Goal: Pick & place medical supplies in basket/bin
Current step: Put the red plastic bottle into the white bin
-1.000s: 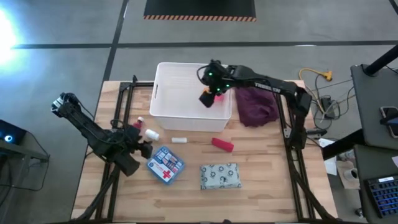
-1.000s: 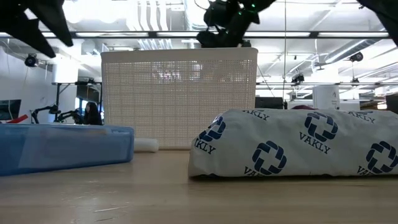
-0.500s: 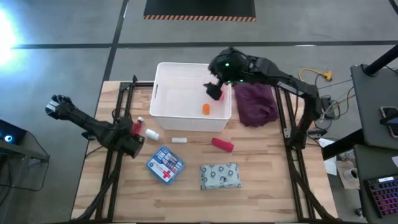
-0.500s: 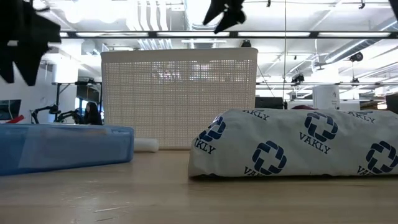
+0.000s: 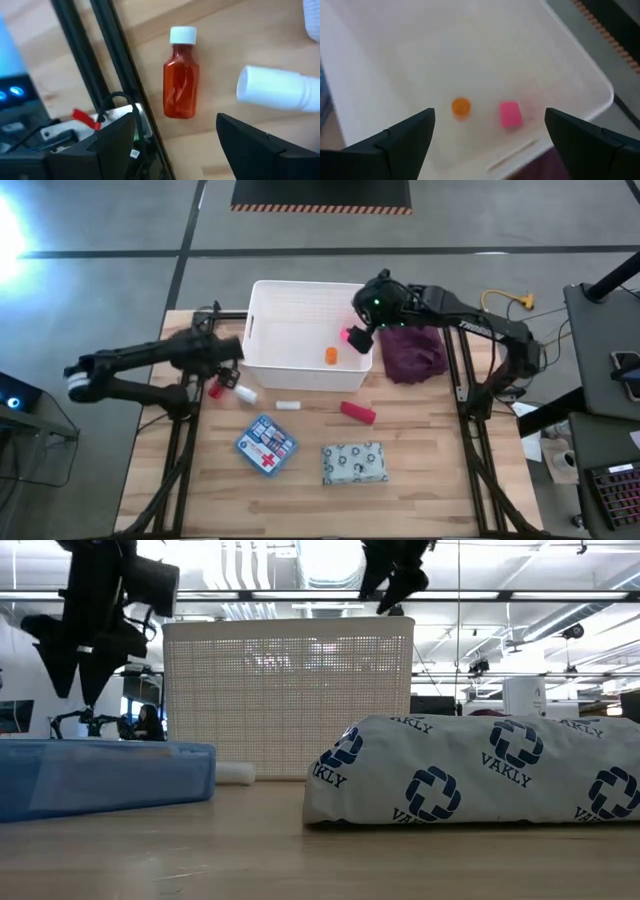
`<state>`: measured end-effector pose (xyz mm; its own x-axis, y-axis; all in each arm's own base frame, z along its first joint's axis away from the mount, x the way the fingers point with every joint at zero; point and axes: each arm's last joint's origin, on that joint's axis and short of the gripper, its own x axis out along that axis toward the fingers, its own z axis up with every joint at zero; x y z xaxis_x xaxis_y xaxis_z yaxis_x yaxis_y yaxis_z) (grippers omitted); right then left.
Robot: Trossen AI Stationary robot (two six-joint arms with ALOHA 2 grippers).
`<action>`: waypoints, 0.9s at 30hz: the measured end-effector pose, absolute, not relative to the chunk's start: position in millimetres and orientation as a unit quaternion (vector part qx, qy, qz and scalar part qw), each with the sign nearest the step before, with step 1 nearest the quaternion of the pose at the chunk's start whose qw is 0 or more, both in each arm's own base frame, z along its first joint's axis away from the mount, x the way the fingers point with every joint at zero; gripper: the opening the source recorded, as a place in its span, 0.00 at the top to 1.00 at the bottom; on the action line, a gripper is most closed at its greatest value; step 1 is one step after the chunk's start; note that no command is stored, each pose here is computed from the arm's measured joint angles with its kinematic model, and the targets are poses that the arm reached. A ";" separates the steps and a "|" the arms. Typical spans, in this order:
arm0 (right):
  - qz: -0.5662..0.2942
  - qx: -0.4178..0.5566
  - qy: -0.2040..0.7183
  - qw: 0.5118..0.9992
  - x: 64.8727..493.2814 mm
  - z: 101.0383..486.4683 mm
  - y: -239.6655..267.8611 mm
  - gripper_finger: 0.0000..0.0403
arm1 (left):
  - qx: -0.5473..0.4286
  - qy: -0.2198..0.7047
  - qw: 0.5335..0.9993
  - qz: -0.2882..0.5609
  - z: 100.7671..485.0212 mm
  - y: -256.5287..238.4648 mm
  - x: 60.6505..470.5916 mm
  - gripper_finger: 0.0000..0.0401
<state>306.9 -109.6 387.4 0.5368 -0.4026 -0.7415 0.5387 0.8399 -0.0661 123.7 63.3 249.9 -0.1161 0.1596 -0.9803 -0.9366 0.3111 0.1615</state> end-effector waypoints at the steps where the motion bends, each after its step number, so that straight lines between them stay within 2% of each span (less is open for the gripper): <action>1: -0.272 0.090 0.403 0.869 305.2 383.3 -109.1 0.09 | -0.341 0.570 0.582 0.469 251.8 66.9 120.5 0.35; 5: -0.280 0.107 0.412 0.861 296.5 371.4 -106.5 0.09 | -0.312 0.567 0.632 0.426 253.0 73.4 115.9 0.35; 8: -0.283 0.114 0.402 0.863 290.5 366.5 -104.1 0.09 | -0.307 0.586 0.653 0.370 237.0 73.2 120.3 0.35; 10: -0.284 0.117 0.393 0.867 287.6 364.2 -103.2 0.09 | -0.319 0.606 0.637 0.353 219.3 72.5 121.5 0.35; 15: -0.289 0.126 0.373 0.873 279.5 365.6 -100.8 0.09 | -0.344 0.616 0.589 0.395 191.0 73.2 121.0 0.35; 19: -0.289 0.127 0.370 0.874 276.0 367.0 -99.6 0.09 | -0.343 0.605 0.580 0.424 184.9 76.7 122.8 0.35; 27: -0.290 0.127 0.371 0.873 275.8 365.0 -100.2 0.09 | -0.319 0.627 0.582 0.408 174.4 81.0 127.3 0.35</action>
